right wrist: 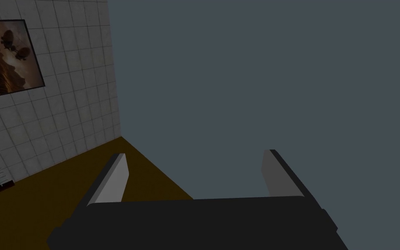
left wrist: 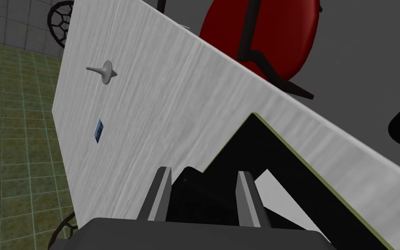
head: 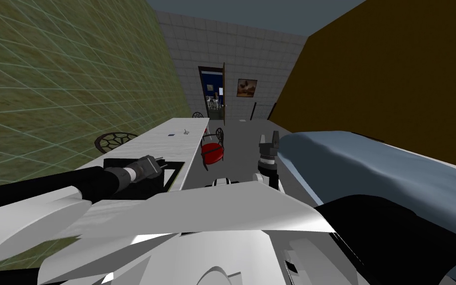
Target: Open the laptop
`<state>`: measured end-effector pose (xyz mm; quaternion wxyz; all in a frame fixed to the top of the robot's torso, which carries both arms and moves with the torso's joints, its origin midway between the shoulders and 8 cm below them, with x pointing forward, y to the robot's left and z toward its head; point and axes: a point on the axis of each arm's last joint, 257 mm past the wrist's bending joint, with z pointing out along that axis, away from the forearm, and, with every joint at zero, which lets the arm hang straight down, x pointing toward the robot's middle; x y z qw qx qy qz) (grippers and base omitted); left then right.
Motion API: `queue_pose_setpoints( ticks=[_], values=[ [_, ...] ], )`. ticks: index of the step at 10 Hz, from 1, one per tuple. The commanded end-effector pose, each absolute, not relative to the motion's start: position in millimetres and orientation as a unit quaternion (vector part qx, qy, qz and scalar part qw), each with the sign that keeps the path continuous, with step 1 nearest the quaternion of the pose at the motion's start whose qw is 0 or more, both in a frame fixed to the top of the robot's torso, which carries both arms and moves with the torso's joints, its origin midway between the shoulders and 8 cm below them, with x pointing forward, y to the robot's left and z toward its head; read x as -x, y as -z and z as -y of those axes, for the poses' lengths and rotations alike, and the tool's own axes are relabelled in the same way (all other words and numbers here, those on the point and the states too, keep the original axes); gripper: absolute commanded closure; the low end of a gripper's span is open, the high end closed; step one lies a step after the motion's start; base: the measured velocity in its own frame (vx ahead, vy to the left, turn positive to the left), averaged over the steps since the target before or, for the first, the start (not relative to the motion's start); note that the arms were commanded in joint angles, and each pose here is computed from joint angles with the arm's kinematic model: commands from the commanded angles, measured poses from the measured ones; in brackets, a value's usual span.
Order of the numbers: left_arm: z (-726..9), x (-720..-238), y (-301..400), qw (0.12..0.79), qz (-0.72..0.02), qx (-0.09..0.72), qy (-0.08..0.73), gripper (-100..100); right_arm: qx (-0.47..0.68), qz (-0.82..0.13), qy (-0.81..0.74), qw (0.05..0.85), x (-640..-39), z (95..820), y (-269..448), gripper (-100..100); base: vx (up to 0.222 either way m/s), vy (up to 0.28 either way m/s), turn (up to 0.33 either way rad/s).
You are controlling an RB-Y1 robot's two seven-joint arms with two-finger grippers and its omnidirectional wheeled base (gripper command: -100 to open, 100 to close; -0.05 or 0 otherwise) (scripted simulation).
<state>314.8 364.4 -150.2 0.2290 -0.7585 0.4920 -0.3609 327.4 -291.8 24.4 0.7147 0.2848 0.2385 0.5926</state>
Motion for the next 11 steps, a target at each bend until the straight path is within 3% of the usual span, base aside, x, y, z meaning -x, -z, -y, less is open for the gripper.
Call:
queue_pose_setpoints(
  ticks=[1,8,9,11],
  values=[
    [-366,-311,153,0.224,-0.494,0.764,0.351,100,-0.285,-0.239,-0.593,0.715,-327,292,-24,0,0.017,-0.014,-0.005],
    [-371,-259,201,0.163,-0.504,0.811,0.25,100,-0.285,-0.239,-0.593,0.715,-327,292,-24,0,0.09,0.005,-0.039],
    [-374,-269,184,0.17,-0.5,0.808,0.262,-100,-0.285,-0.239,-0.593,0.715,-327,292,-24,0,0.027,0.01,-0.066],
    [-377,-272,173,0.172,-0.496,0.81,0.261,-100,-0.285,-0.238,-0.593,0.715,-327,292,-24,0,-0.054,-0.001,-0.052]
  ],
)
